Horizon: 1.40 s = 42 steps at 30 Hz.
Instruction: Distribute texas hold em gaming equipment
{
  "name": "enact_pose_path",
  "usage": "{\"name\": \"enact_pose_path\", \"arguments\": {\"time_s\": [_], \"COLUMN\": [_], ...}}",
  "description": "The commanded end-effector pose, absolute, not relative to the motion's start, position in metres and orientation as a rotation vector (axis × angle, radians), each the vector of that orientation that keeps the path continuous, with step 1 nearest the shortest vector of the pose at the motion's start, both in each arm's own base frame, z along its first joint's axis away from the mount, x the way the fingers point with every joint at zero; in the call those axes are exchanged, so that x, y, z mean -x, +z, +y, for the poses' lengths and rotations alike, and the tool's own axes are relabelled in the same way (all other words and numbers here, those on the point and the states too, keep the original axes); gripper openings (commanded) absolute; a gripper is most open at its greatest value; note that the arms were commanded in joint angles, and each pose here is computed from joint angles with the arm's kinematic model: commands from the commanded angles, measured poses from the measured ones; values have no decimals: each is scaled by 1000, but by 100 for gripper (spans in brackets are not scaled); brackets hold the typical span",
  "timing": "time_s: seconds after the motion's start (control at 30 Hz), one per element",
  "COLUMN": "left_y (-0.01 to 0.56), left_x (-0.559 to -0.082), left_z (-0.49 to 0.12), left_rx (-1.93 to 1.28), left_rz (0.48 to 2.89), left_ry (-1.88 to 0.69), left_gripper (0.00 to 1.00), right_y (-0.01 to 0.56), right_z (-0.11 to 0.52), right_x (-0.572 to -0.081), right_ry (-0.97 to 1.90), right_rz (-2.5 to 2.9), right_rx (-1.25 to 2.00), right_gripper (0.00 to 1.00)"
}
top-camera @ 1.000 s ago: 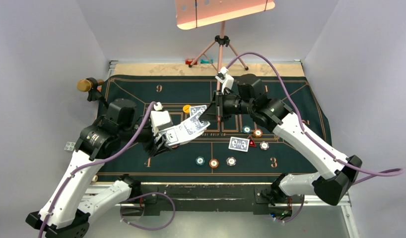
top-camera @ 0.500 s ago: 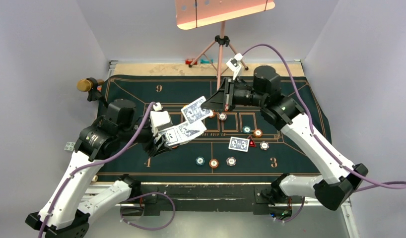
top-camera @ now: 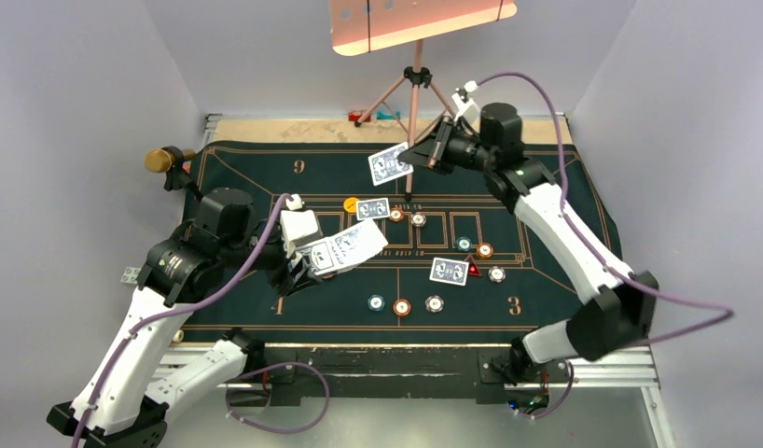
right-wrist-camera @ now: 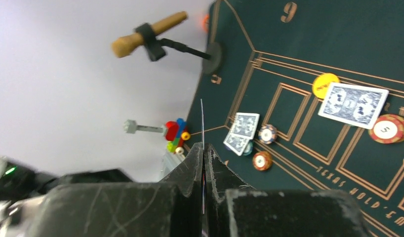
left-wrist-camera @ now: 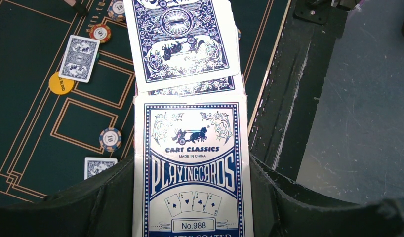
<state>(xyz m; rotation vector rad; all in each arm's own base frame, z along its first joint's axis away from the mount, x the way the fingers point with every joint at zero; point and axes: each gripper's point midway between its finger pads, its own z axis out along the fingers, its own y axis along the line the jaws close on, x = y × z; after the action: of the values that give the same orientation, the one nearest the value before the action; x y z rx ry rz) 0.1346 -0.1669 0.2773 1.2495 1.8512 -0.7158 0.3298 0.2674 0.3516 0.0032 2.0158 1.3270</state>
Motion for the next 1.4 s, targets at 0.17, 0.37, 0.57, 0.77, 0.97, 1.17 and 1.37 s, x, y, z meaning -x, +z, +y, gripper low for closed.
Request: {"name": "enact_pose_path", "arguments": {"time_s": [0.17,0.37,0.57,0.77,0.97,1.17,1.37], "left_y": [297,295,296,296,295,296,296], "left_x": [-135,-136,-137,-137,-137,-136,-135], "left_z": [-170,-169,-171,-170,-170,-170,-168], "left_rx": [-1242,-1239,-1235,-1237,-1236,-1236,-1236], "left_rz": [1770,1776,1774,1775,1775,1774,1774], "left_ry": [-718,-712,-720,-718,-719,-715,-710], "left_gripper": [0,0,0,0,0,0,0], "right_y": [220,175,139,107,94,92,101], "right_z": [290,309,327,334,335,336,333], "right_x": [-402,-431,-456,-469,-473,-467,-458], "right_ry": [1161,1049,996,938,893,894,879], "right_rz": [2158,2193,2205,2223,2250,2277,2301], "right_rx": [-132,-174,-268,-355,-390,-379,-341], "right_gripper": [0,0,0,0,0,26,57]}}
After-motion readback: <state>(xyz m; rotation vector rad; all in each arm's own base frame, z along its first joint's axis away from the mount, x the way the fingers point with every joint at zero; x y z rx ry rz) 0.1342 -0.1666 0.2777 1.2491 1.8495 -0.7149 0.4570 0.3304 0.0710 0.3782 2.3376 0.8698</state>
